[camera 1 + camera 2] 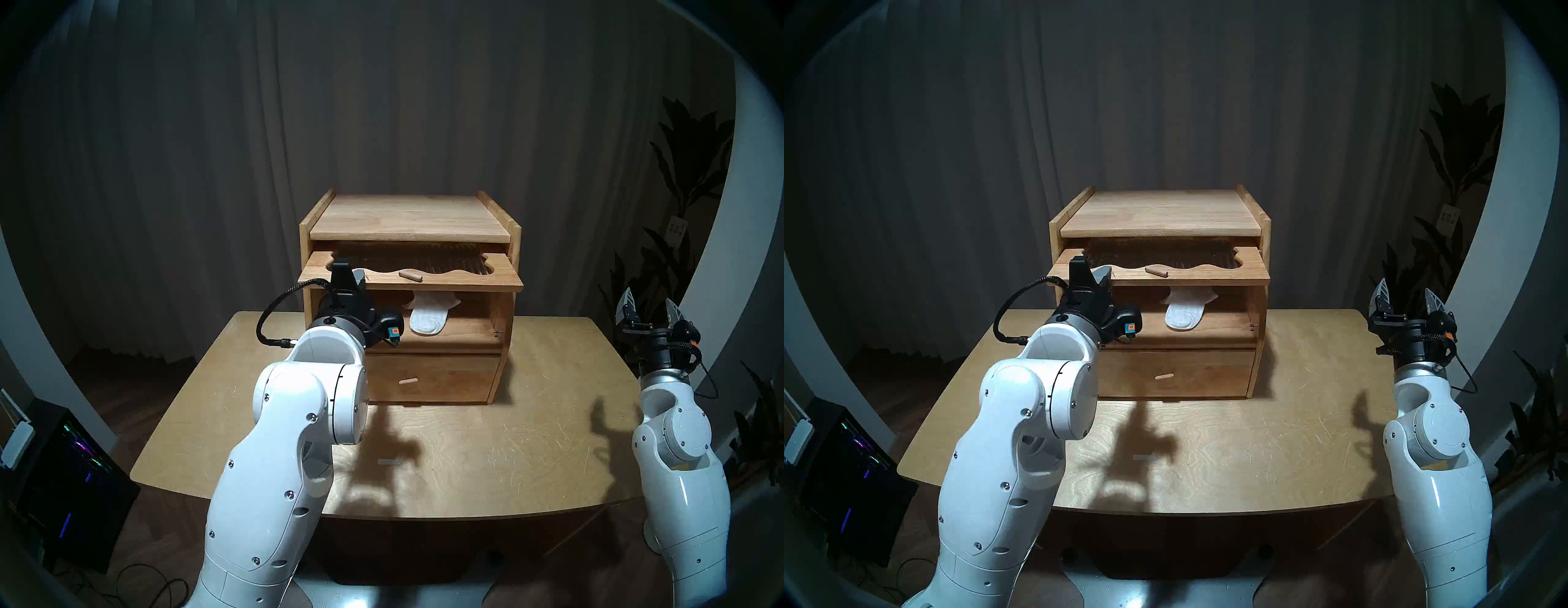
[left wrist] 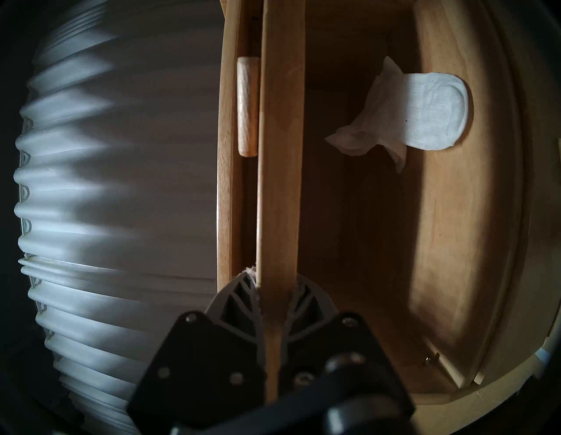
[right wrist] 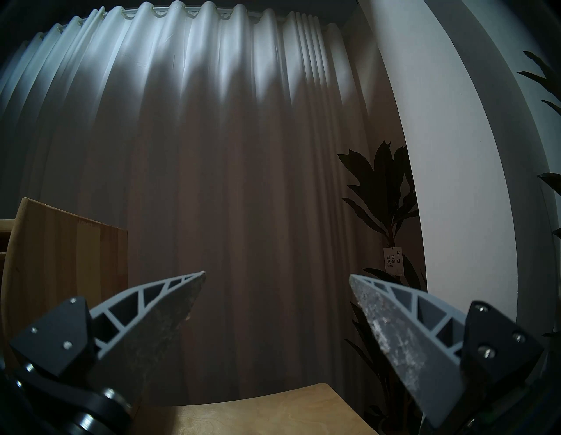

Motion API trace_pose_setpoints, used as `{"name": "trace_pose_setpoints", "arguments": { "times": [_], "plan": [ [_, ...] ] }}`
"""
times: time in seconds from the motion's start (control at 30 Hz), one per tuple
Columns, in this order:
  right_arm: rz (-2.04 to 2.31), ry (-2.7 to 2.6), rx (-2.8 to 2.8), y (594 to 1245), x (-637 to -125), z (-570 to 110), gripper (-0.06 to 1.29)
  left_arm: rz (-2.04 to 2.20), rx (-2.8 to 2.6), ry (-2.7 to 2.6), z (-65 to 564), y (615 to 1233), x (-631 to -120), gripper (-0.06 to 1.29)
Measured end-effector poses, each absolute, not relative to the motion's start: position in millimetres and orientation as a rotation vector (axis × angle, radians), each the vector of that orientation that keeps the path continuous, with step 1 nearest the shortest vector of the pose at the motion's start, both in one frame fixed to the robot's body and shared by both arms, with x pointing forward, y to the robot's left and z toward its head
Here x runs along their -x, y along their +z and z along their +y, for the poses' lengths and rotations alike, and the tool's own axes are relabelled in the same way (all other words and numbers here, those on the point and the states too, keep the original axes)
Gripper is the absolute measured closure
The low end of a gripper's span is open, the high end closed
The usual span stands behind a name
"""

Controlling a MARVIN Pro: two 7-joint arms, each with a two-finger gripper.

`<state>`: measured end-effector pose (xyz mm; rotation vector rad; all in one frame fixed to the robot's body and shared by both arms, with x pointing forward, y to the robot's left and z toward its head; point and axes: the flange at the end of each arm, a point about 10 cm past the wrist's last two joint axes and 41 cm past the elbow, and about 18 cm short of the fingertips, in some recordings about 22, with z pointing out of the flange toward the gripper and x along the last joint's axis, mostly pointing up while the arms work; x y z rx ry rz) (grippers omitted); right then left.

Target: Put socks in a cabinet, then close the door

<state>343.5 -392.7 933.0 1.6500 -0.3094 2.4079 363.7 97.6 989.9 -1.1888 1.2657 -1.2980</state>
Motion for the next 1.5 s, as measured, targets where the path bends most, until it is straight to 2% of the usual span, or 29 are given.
{"name": "trace_pose_setpoints", "arguments": {
  "times": [1.1,1.5],
  "plan": [
    [-0.309,2.408,-1.65,932.9,-343.5,-392.7,-0.02,1.219,1.149,-1.346,91.8,985.5,-287.8,1.24],
    [-0.309,2.407,-1.65,932.9,-343.6,-392.8,-0.02,1.342,1.146,-1.448,76.9,968.6,-260.9,1.26]
  ]
}}
